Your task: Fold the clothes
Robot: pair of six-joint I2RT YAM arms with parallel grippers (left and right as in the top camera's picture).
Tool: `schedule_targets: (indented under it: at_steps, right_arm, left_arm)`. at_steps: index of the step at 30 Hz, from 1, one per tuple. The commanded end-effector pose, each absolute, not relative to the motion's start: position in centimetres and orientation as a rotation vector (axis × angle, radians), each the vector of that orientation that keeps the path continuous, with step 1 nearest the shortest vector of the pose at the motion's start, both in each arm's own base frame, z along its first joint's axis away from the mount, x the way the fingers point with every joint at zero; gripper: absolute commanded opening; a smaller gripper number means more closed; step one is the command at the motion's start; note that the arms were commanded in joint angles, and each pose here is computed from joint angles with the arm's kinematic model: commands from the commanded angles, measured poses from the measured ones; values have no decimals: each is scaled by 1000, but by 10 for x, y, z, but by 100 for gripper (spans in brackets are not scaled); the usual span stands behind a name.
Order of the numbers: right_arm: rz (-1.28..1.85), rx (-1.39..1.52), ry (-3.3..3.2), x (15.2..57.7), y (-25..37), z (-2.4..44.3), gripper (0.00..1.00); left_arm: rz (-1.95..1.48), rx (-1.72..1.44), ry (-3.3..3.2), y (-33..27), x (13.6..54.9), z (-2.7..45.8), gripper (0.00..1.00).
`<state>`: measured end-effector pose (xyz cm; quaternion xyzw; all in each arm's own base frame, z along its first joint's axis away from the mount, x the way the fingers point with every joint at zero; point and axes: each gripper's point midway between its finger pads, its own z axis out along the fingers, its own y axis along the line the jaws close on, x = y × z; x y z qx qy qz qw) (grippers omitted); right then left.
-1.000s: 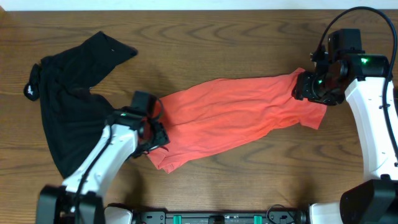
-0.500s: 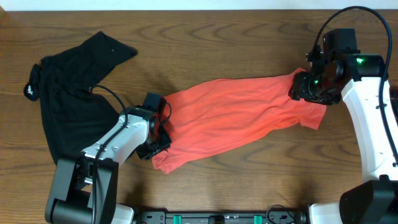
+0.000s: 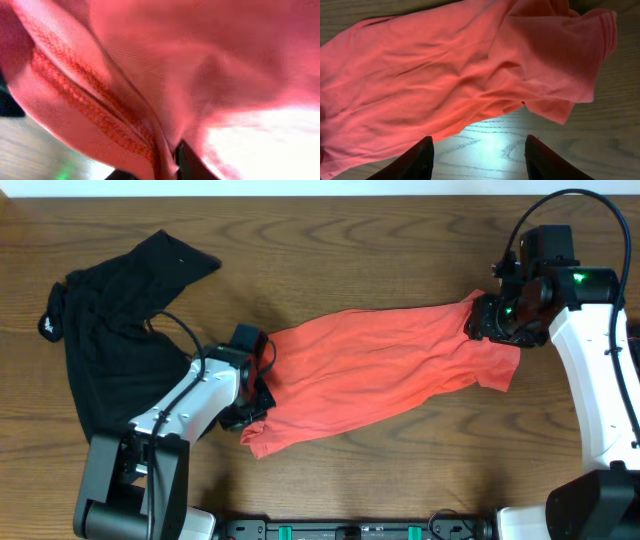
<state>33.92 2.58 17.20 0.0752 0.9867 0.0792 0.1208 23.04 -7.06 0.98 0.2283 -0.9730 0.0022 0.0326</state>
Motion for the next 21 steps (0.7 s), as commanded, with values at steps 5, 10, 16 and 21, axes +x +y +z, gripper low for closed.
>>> schedule_targets:
  at_steps: [5, 10, 16, 21]
  right_arm:
    - [227, 226, 2870, 340, 27, 175, 57]
    - [227, 221, 2868, 340, 27, 176, 57]
    - [228, 220, 2865, 341, 27, 176, 57]
    - [228, 221, 2864, 341, 27, 176, 57]
  left_arm:
    - [-46, 635, -3001, -64, 226, 20, 35]
    - [-76, 610, -2973, -60, 213, 11, 35]
    - [-78, 582, -2973, -58, 205, -5, 34]
    - [-75, 583, -2978, -58, 206, -6, 15]
